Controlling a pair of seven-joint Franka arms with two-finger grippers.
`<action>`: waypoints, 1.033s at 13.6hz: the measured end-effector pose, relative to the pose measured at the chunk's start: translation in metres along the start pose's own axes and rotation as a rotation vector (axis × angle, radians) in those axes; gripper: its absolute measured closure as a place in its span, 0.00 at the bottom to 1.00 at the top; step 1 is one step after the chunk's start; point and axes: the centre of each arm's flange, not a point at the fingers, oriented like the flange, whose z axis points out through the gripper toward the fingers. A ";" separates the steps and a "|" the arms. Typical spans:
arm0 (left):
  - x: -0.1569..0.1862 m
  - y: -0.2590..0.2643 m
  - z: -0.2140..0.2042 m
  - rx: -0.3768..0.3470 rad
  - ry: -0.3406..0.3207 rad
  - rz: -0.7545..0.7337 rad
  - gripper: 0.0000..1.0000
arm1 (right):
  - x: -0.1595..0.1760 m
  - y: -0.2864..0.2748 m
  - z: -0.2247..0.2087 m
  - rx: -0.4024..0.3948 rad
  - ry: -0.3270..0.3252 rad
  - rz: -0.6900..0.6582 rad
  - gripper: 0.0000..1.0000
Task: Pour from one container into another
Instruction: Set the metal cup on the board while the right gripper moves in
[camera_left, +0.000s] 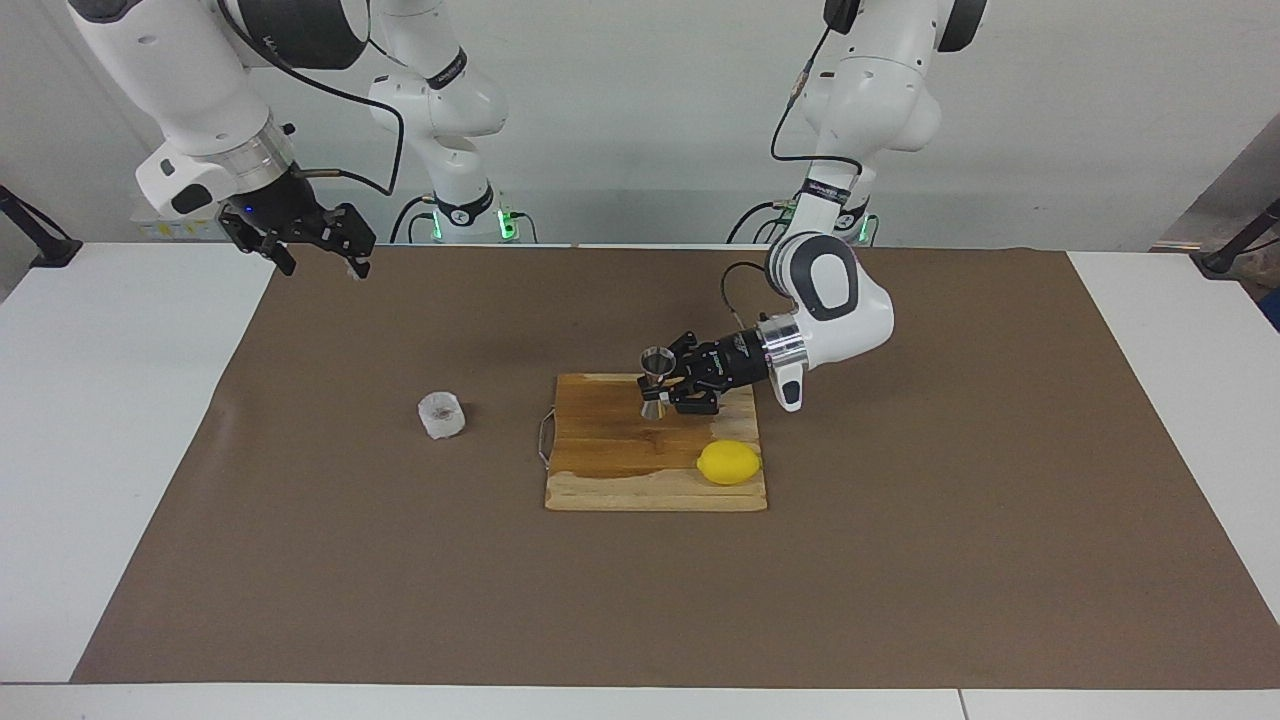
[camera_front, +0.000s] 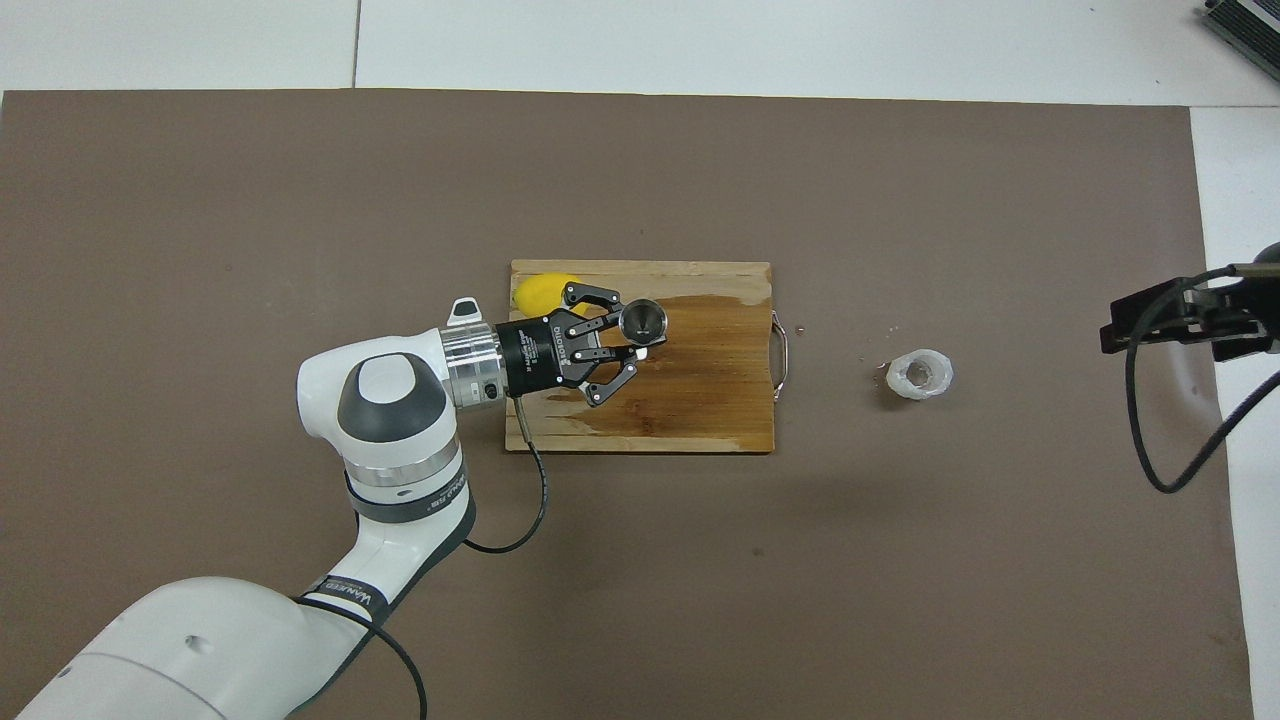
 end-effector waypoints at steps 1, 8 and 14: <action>0.010 -0.001 0.003 -0.012 -0.002 0.010 0.78 | 0.000 0.000 0.000 0.000 0.000 0.000 0.00; 0.023 -0.014 0.019 -0.075 0.013 -0.026 0.78 | -0.012 0.011 0.008 -0.003 -0.102 0.018 0.00; 0.039 -0.020 0.022 -0.085 0.035 -0.059 0.73 | -0.018 0.016 0.002 0.000 -0.106 -0.001 0.00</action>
